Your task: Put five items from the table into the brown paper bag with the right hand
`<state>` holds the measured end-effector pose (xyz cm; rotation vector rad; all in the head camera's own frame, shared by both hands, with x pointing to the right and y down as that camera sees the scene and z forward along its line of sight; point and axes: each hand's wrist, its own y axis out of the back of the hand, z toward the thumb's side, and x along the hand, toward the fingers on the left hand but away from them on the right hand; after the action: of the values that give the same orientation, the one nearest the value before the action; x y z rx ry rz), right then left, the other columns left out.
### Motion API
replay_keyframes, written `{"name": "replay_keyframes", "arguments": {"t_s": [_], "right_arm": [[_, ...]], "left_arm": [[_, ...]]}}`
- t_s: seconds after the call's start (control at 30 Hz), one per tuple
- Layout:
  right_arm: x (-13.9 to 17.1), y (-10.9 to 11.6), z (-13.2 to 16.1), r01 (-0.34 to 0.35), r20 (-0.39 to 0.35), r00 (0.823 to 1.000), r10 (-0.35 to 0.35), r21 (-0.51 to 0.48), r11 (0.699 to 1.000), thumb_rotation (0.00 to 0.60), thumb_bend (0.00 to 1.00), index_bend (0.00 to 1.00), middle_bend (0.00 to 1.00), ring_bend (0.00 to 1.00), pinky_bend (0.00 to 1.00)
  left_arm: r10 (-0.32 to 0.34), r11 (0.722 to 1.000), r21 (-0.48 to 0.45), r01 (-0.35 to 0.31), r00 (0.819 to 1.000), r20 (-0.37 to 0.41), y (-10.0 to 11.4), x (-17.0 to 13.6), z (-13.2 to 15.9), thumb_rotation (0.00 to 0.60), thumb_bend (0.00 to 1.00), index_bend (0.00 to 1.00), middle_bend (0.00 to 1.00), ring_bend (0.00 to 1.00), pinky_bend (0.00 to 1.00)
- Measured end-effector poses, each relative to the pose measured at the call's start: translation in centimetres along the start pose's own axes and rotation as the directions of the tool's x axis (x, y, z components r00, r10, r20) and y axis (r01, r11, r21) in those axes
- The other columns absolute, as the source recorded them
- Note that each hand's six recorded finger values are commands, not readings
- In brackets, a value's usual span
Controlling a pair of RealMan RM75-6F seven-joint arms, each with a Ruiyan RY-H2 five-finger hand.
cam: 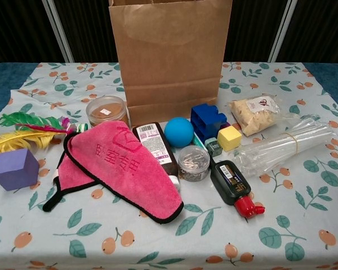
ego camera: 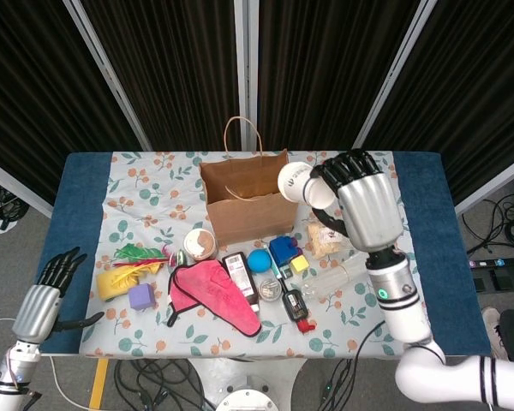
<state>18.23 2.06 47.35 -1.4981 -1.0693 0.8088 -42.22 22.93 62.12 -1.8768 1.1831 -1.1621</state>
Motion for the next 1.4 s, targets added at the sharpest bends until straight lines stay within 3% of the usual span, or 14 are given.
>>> {"name": "replay_keyframes", "arguments": {"t_s": [0.2, 0.43, 0.5, 0.57, 0.73, 1.07, 1.23, 1.3, 1.4], "right_arm": [[-3.6, -3.4, 1.5, 0.043, -0.013, 0.999, -0.043, 0.032, 0.999, 0.600, 0.18, 0.55, 0.50, 0.33, 0.28], [-5.1, -8.6, 4.8, -0.026, -0.009, 1.000, 0.026, 0.000, 1.000, 0.600, 0.17, 0.54, 0.49, 0.32, 0.28], [-5.0, -9.4, 5.1, -0.051, -0.010, 0.999, 0.051, 0.002, 0.999, 0.600, 0.13, 0.50, 0.46, 0.30, 0.25], [-4.9, -9.8, 5.1, -0.074, -0.007, 0.997, 0.074, 0.009, 0.997, 0.600, 0.07, 0.39, 0.40, 0.24, 0.18], [-4.8, -9.5, 4.9, -0.097, 0.002, 0.995, 0.097, 0.010, 0.995, 0.600, 0.05, 0.25, 0.31, 0.15, 0.10], [-4.6, -7.5, 3.8, -0.051, 0.022, 0.998, 0.051, -0.007, 0.999, 0.600, 0.06, 0.23, 0.30, 0.14, 0.10], [-2.5, -5.4, 2.0, -0.026, 0.024, 0.999, 0.025, 0.015, 1.000, 0.600, 0.06, 0.23, 0.33, 0.16, 0.10], [-1.2, -5.2, 0.7, -0.049, 0.026, 0.999, 0.047, 0.046, 0.998, 0.600, 0.06, 0.23, 0.33, 0.17, 0.10], [1.6, -5.6, -1.7, -0.139, 0.014, 0.990, 0.139, 0.118, 0.983, 0.600, 0.06, 0.23, 0.33, 0.17, 0.10]], "left_arm": [[0.005, 1.000, 0.000, -0.005, 1.000, -0.013, 0.2, 0.2, -0.4, 0.431, 0.00, 0.09, 0.07, 0.03, 0.07], [0.009, 1.000, -0.006, -0.009, 1.000, -0.019, 0.2, 0.4, -0.6, 0.432, 0.00, 0.09, 0.07, 0.03, 0.07], [0.011, 1.000, -0.008, -0.011, 1.000, -0.019, 0.3, 0.5, -0.6, 0.433, 0.00, 0.09, 0.07, 0.03, 0.07], [0.010, 1.000, -0.009, -0.010, 1.000, -0.019, 0.2, 0.5, -0.7, 0.432, 0.00, 0.09, 0.07, 0.03, 0.07], [0.009, 1.000, -0.011, -0.010, 1.000, -0.021, 0.2, 0.3, -0.7, 0.431, 0.00, 0.09, 0.07, 0.03, 0.07], [0.013, 1.000, -0.013, -0.013, 1.000, -0.012, 0.2, 0.3, -0.4, 0.428, 0.00, 0.09, 0.07, 0.03, 0.07], [0.011, 1.000, -0.015, -0.012, 1.000, -0.012, 0.2, 0.2, -0.3, 0.432, 0.00, 0.09, 0.07, 0.03, 0.07], [0.009, 1.000, -0.017, -0.009, 1.000, -0.009, 0.1, 0.2, -0.2, 0.433, 0.00, 0.09, 0.07, 0.03, 0.07], [0.009, 1.000, -0.018, -0.009, 1.000, -0.002, 0.0, 0.3, 0.0, 0.432, 0.00, 0.09, 0.07, 0.03, 0.07]]}}
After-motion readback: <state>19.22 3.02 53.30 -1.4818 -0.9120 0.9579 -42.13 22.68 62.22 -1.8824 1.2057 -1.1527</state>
